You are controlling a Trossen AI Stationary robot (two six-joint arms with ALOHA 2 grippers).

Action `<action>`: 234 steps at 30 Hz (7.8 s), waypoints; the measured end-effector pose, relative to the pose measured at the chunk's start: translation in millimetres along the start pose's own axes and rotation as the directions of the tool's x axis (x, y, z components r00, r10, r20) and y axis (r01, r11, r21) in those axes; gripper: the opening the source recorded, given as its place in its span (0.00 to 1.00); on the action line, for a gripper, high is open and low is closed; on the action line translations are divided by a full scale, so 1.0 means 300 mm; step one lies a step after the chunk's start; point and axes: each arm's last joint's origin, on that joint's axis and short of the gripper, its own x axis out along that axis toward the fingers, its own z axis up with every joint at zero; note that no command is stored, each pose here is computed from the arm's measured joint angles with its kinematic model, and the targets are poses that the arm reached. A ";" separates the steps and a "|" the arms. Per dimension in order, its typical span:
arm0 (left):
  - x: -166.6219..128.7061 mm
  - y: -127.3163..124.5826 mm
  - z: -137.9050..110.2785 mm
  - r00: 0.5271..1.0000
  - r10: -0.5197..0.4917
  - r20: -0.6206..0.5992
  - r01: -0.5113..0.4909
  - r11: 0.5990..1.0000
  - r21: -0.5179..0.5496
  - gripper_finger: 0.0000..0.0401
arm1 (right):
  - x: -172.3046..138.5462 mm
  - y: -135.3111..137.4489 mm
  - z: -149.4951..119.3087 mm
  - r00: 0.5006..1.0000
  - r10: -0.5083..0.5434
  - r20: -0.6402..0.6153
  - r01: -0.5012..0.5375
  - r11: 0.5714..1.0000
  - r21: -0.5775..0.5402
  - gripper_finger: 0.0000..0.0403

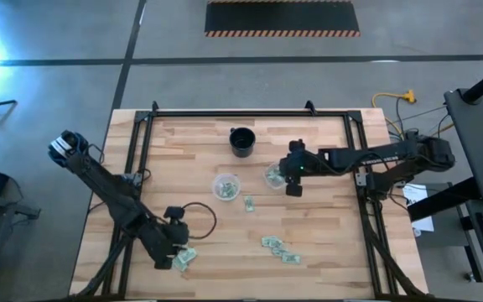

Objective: Pick and place Stevia / Truvia into bins
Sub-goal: Put the green stevia packet into the left transparent container

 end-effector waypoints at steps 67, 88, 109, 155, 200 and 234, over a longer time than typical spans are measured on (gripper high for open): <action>0.259 -0.130 -0.096 0.952 0.075 -0.297 -0.025 0.986 0.167 0.26 | -0.055 0.169 0.080 0.945 0.183 0.272 -0.161 0.982 -0.100 0.31; 0.266 -0.127 -0.097 0.954 0.102 -0.282 -0.054 0.983 0.173 0.01 | -0.034 0.174 0.044 0.943 0.181 0.278 -0.161 0.983 -0.092 0.28; 0.112 -0.104 -0.010 0.980 0.192 -0.041 -0.180 0.961 0.211 0.00 | -0.032 0.175 0.040 0.940 0.183 0.288 -0.163 0.982 -0.091 0.22; 0.297 -0.077 -0.048 0.953 0.163 -0.255 -0.081 0.950 0.302 0.49 | -0.021 0.177 0.015 0.945 0.183 0.269 -0.169 0.983 -0.075 0.20; 0.266 0.013 -0.006 0.939 0.075 -0.336 -0.215 0.889 -0.405 0.49 | -0.012 0.179 -0.004 0.946 0.183 0.269 -0.170 0.983 -0.072 0.18; 0.301 0.027 -0.036 0.955 -0.002 -0.297 -0.065 0.975 -0.214 0.37 | -0.010 0.179 -0.006 0.946 0.183 0.267 -0.170 0.983 -0.074 0.17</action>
